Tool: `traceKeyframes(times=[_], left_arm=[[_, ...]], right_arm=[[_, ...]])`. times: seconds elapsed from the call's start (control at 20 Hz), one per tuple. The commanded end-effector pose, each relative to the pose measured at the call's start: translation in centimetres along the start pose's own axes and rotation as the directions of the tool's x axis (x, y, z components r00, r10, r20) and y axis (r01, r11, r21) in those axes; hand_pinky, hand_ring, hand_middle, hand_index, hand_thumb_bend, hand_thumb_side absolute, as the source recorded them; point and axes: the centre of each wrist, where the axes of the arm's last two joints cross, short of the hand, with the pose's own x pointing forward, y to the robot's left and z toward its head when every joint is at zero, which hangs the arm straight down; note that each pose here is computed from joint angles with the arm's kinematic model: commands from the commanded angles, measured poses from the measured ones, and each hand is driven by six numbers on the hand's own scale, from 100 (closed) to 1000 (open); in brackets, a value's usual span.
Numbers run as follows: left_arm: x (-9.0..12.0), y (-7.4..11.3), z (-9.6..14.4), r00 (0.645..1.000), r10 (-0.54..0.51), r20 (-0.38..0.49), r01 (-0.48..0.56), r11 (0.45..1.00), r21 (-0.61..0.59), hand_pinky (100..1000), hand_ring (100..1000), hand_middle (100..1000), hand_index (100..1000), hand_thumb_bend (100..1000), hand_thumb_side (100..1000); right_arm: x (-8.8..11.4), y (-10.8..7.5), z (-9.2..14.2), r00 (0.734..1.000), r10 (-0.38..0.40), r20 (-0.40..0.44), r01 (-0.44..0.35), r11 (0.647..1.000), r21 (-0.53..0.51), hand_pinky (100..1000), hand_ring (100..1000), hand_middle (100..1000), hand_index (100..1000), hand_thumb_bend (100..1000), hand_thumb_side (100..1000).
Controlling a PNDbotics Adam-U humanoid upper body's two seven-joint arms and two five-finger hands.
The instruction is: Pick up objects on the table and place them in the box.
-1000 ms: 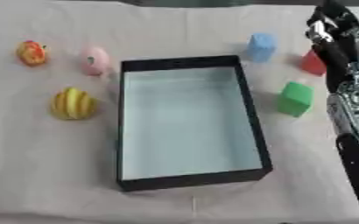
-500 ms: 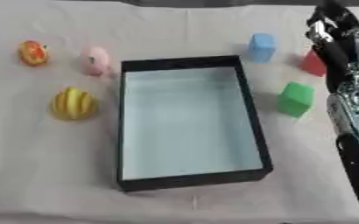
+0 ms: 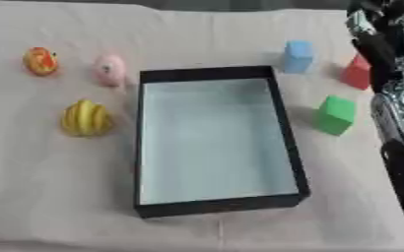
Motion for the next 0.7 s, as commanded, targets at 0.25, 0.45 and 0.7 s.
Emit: traceKeyframes(times=[0.25,0.45,0.7], left_arm=[[0.5,0.6,-0.3,0.999,-0.037,0.022,0.037,0.999,-0.010,595,821,788,747,245,799],[0.5,0.7,-0.3,0.999,-0.047,0.019,0.048,0.999,-0.009,594,821,788,745,245,800],[0.4,0.9,-0.2,0.998,-0.057,0.016,0.057,0.998,-0.009,594,821,788,744,245,800]], right_arm=[[4.2,-2.9,-3.0,0.988,0.154,-0.020,-0.149,0.975,0.164,814,818,824,872,230,277],[6.4,-4.5,-4.3,0.933,0.353,-0.076,-0.315,0.899,0.304,827,833,838,891,343,315],[8.2,-6.4,-5.1,0.806,0.579,-0.124,-0.465,0.749,0.472,838,858,858,913,464,372]])
